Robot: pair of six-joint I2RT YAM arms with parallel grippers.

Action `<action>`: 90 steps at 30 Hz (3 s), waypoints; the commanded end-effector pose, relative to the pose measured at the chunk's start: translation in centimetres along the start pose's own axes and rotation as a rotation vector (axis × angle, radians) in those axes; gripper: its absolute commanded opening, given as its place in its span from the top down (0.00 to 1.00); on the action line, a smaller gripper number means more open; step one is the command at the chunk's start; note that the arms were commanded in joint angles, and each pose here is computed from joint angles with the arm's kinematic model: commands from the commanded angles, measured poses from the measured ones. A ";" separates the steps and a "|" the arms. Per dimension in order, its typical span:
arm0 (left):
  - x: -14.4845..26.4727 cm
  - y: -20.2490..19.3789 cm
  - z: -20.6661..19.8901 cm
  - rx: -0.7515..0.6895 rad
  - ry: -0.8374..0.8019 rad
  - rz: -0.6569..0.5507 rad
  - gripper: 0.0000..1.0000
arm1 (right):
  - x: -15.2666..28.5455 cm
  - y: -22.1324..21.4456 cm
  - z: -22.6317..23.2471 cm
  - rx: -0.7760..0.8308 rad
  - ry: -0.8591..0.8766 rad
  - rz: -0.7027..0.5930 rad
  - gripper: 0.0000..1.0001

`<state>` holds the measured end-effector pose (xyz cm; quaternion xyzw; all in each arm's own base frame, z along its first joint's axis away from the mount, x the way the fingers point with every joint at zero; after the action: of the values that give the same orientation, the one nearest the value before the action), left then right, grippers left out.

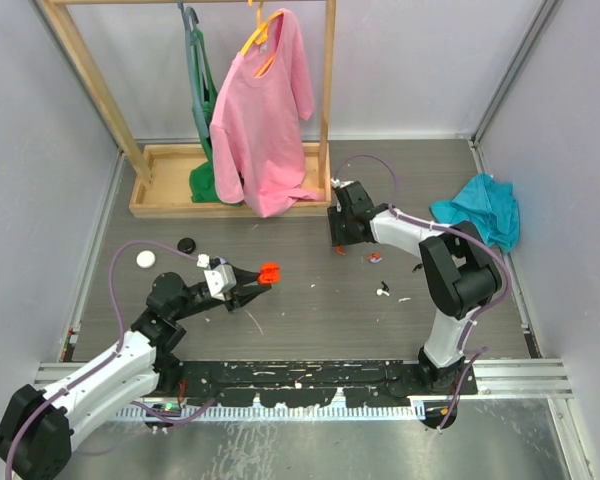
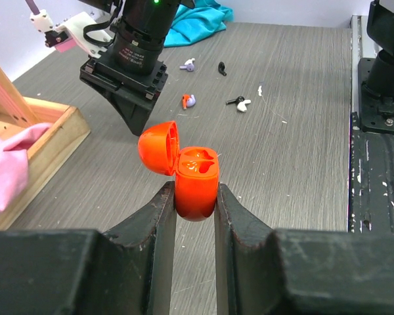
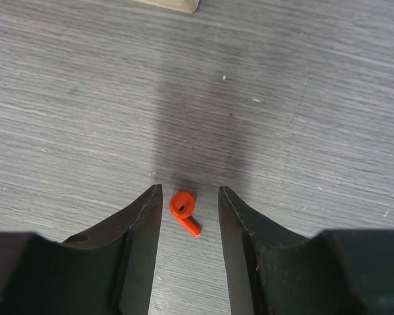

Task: Insert the wireless bluetooth earbuds into the charging case
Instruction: Pick up the earbud from the center of the board.

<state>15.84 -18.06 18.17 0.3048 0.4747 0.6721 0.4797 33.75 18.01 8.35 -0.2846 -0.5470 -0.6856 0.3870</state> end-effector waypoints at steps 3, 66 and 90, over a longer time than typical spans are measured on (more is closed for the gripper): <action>-0.4 1.1 0.6 -0.039 0.010 -0.039 1.00 | -0.1 0.0 1.0 -0.026 0.055 0.037 0.55; -0.3 1.8 0.3 -0.018 -0.004 -0.051 1.00 | 0.3 -2.0 2.3 0.047 -0.039 0.268 0.61; -0.2 1.9 0.4 -0.021 0.003 -0.050 1.00 | -0.9 -3.3 1.9 0.108 -0.173 0.306 0.66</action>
<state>15.32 -18.11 17.98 0.3197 0.4809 0.6637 0.4755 31.27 20.45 7.33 -0.3860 -0.5524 -0.5788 0.4593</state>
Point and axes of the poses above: each gripper's point midway between its finger pads, its own x axis back along the fingers, its own z axis along the line the jaws close on, y = z × x, the point moved 6 cm from there along x, back along the fingers, and after that the axes turned 14 degrees about -x, right-handed, at the moved point
